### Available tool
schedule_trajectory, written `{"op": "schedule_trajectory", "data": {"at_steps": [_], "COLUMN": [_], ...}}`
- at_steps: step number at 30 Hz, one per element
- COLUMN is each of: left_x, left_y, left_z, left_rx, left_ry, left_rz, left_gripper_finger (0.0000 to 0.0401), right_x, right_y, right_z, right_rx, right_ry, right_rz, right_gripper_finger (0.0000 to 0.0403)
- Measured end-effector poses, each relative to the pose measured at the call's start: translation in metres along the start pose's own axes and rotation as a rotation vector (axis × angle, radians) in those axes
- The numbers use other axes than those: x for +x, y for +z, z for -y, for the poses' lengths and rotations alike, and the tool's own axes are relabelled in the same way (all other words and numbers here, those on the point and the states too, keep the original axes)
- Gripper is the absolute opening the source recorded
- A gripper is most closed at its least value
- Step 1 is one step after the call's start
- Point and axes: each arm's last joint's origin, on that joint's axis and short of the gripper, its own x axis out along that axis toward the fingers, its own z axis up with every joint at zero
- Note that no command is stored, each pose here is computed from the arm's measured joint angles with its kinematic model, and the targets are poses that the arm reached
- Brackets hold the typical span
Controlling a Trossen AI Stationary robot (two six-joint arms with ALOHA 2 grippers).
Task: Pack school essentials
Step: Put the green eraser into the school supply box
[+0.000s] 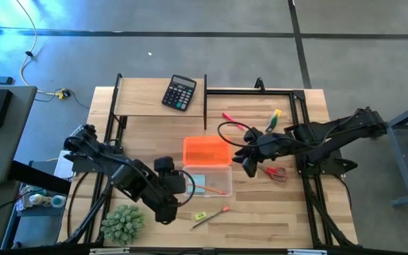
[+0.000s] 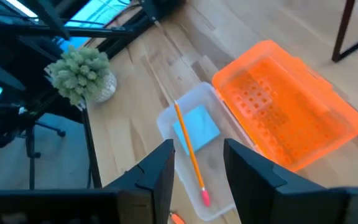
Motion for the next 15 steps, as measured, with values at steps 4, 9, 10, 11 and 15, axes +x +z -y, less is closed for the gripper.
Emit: {"op": "schedule_trajectory", "data": {"at_steps": [4, 9, 10, 11, 15], "left_x": [0.013, 0.028, 0.029, 0.031, 0.045], "left_y": [0.002, 0.001, 0.001, 0.001, 0.004], "left_z": [0.008, 0.018, 0.019, 0.02, 0.03], "left_rx": [-0.054, -0.085, -0.094, -0.103, -0.121], "left_ry": [0.016, 0.018, 0.02, 0.023, 0.02], "left_rz": [-0.011, -0.041, -0.041, -0.044, -0.036], "left_gripper_finger": [0.0397, 0.0397, 0.0397, 0.0397, 0.0397], "right_x": [-0.01, -0.018, -0.02, -0.021, -0.028], "right_y": [-0.001, -0.003, -0.003, -0.003, -0.004], "right_z": [0.004, 0.007, 0.008, 0.008, 0.011], "right_rx": [-0.013, -0.037, -0.045, -0.054, -0.073], "right_ry": [-0.007, -0.005, -0.004, 0.0, -0.001], "right_rz": [-0.014, -0.043, -0.044, -0.043, -0.054], "right_gripper_finger": [0.0129, 0.0129, 0.0129, 0.0129, 0.0129]}}
